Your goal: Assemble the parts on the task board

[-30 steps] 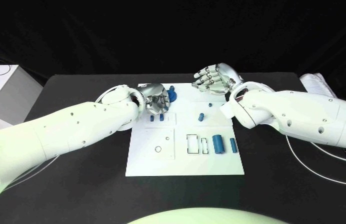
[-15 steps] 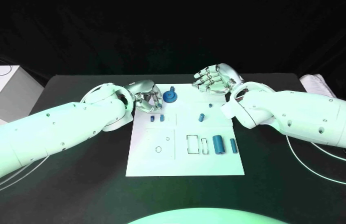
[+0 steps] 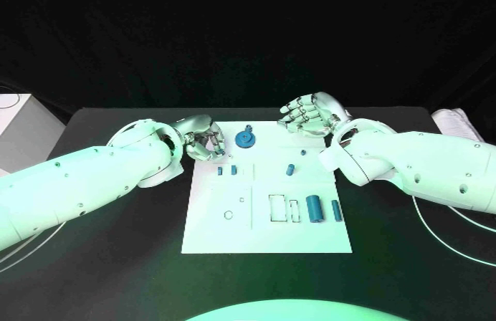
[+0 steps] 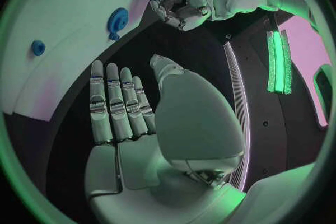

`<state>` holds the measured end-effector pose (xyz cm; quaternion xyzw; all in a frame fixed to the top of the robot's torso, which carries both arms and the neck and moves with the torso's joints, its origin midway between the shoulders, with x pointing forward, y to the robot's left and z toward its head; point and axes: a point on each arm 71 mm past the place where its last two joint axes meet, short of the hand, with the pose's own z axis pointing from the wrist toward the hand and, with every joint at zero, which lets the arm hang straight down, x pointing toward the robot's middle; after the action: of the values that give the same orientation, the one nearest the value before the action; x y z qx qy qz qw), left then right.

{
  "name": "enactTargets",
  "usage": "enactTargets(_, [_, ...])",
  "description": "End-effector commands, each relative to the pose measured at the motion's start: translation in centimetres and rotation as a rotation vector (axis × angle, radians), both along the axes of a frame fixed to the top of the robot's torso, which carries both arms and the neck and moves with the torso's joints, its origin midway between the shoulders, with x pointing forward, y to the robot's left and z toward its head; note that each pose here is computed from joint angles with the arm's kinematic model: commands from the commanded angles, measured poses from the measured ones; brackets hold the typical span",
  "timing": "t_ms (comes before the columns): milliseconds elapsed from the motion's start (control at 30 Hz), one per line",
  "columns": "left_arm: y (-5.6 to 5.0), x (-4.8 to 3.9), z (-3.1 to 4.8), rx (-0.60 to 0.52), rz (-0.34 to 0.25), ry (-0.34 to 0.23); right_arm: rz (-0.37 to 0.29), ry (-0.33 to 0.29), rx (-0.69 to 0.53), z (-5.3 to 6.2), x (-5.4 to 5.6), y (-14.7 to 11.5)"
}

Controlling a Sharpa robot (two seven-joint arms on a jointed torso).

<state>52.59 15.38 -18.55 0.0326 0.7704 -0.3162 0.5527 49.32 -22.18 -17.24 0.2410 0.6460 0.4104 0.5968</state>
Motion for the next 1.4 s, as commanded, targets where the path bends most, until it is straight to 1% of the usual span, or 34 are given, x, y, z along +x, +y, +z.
enactTargets(33, [-0.3, 0.1, -0.08, 0.011, -0.007, 0.012, 0.019, 0.0, -0.002, 0.0, 0.0, 0.2])
enactTargets(233, [-0.7, 0.34, -0.2, 0.017, -0.01, 0.013, 0.019, 0.0, -0.002, 0.0, 0.0, 0.2])
enactTargets(500, [-1.4, 0.57, -0.44, 0.023, -0.02, 0.014, 0.02, 0.001, -0.002, 0.0, -0.1, 0.3])
enactTargets(700, [-1.9, 0.72, -0.7, 0.034, -0.028, 0.025, 0.02, 0.001, -0.001, 0.0, -0.1, 0.3])
enactTargets(1033, [-2.2, 0.88, -1.08, 0.052, -0.034, 0.04, 0.021, 0.001, -0.001, 0.0, -0.1, 0.3])
enactTargets(1400, [-2.4, 0.81, -1.34, 0.064, -0.043, 0.055, 0.021, 0.001, -0.001, 0.0, -0.1, 0.3])
